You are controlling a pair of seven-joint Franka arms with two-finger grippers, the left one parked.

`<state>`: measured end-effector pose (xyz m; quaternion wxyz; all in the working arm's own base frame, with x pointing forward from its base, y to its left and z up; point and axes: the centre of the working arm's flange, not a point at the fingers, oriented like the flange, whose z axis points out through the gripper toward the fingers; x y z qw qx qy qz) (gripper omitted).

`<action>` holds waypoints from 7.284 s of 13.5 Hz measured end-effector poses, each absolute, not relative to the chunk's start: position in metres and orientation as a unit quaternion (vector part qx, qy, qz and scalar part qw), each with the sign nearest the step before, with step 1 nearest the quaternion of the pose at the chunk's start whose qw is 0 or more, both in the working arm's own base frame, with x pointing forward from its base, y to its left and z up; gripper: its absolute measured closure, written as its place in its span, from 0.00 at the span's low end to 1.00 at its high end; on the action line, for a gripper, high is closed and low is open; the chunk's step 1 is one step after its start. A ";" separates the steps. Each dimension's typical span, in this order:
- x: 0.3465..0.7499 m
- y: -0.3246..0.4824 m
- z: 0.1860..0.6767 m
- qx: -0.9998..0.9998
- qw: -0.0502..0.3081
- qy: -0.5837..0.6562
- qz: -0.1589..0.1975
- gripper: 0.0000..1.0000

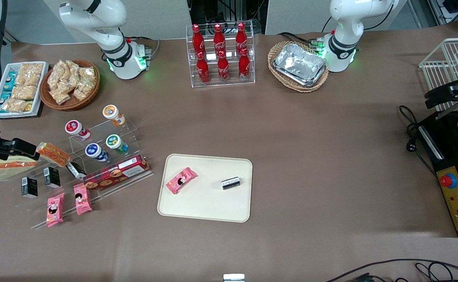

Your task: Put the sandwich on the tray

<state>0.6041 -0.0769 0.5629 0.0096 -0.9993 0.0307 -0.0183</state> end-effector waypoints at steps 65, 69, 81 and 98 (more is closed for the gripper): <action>0.565 -0.349 0.374 -0.869 0.026 0.494 -0.022 0.04; 0.566 -0.349 0.375 -0.900 0.027 0.435 -0.028 0.47; 0.616 -0.292 0.506 -0.912 0.061 0.401 -0.055 0.80; 0.675 0.236 0.367 -0.821 0.022 0.569 0.038 0.80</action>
